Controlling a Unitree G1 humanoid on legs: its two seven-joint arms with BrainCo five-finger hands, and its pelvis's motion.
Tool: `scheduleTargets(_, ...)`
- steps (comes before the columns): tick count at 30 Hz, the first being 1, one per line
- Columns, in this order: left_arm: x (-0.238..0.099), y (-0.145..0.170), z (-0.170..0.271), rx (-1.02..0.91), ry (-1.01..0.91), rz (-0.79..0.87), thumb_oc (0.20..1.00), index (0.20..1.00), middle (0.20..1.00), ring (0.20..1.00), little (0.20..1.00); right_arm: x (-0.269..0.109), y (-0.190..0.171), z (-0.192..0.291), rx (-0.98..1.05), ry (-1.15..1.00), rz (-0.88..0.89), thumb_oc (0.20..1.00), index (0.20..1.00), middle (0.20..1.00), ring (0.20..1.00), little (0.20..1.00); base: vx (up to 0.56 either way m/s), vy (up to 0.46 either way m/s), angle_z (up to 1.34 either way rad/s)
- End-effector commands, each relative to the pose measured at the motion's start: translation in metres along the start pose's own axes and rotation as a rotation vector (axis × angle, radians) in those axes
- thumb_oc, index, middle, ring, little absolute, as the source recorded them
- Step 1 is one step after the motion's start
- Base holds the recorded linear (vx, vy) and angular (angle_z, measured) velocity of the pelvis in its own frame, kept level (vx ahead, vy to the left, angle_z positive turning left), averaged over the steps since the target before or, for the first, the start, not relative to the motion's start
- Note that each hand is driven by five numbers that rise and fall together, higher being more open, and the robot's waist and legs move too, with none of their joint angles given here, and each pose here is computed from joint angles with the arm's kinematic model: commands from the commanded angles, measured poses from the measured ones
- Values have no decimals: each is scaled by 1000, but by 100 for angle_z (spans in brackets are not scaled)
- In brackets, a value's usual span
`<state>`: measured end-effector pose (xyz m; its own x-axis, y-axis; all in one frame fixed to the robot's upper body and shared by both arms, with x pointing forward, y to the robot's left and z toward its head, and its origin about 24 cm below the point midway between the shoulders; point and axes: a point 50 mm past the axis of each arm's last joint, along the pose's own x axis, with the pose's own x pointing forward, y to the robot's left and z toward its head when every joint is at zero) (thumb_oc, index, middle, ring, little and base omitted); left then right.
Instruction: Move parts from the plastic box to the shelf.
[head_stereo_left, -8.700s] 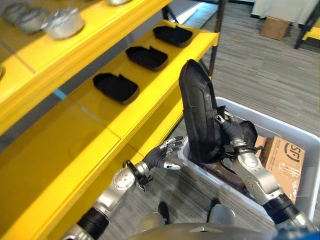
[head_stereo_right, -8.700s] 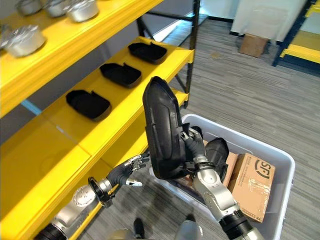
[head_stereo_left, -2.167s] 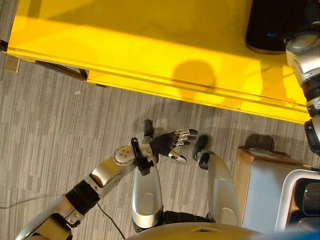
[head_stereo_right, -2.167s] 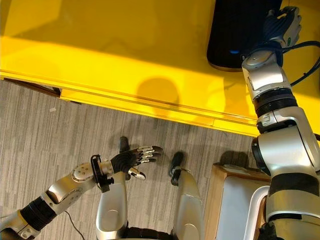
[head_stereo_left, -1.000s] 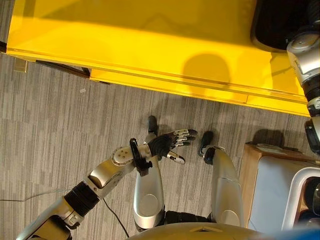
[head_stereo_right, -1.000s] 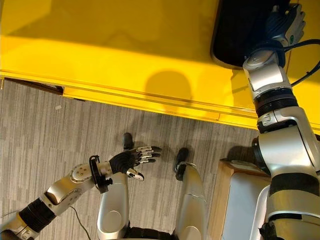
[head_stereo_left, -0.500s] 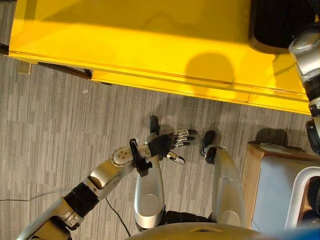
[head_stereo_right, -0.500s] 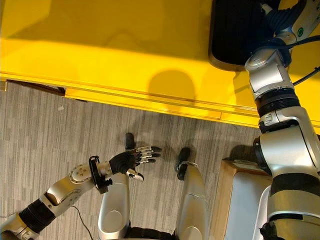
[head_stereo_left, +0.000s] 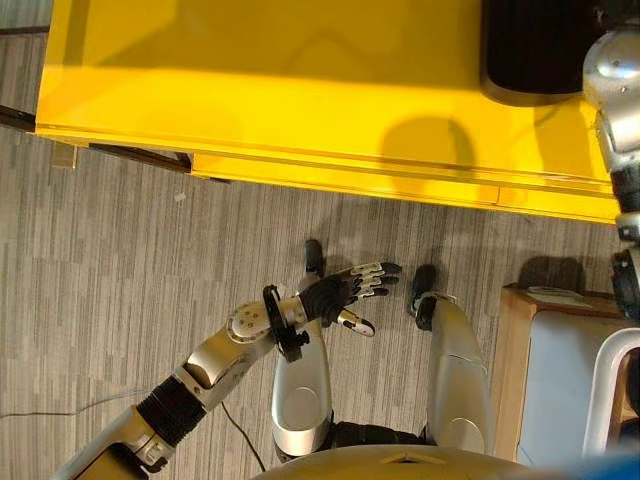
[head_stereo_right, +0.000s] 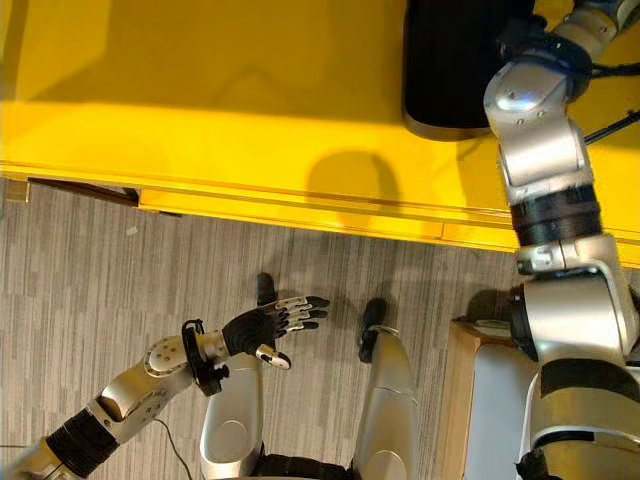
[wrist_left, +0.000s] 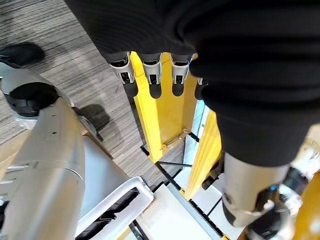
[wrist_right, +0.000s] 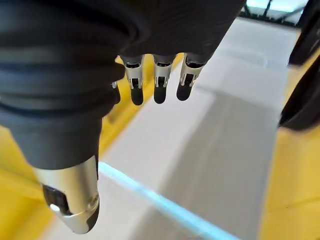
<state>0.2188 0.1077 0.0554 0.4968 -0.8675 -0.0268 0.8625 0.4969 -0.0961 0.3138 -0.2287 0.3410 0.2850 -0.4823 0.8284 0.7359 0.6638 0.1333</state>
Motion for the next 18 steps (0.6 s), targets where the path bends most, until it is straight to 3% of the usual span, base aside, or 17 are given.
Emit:
scheduleTargets(1,5,-21,10,34,-121,-56,1000,1000,1000,1000,1000,-2,-18,-8,48,17,16,1000,1000,1000,1000,1000,28,181,-17)
scheduleTargets(3,2,-20,10,20,-146,-11,1000,1000,1000,1000,1000,-35,-29,-25,83,82,76,1000,1000,1000,1000,1000,43,272,-17)
scheduleTargets(4,0,-17,12,13,-182,43,1000,1000,1000,1000,1000,-75,-41,-40,101,140,160,1000,1000,1000,1000,1000,44,281,-18)
scheduleTargets(7,-2,-15,14,16,-212,76,1000,1000,1000,1000,1000,-101,-51,-46,89,183,219,1000,1000,1000,1000,1000,35,209,-28)
scheduleTargets(9,-10,-9,12,-17,-253,156,1000,1000,1000,1000,1000,-144,-73,-62,87,332,347,1000,1000,1000,1000,1000,87,291,-39)
scheduleTargets(15,-31,-9,-1,-77,-266,257,1000,1000,1000,1000,1000,-207,-104,-72,91,607,629,1000,1000,1000,1000,1000,72,158,-22)
scheduleTargets(18,-36,-11,-7,-89,-248,282,1000,1000,1000,1000,1000,-215,-111,-73,95,644,685,1000,1000,1000,1000,1000,38,152,-13)
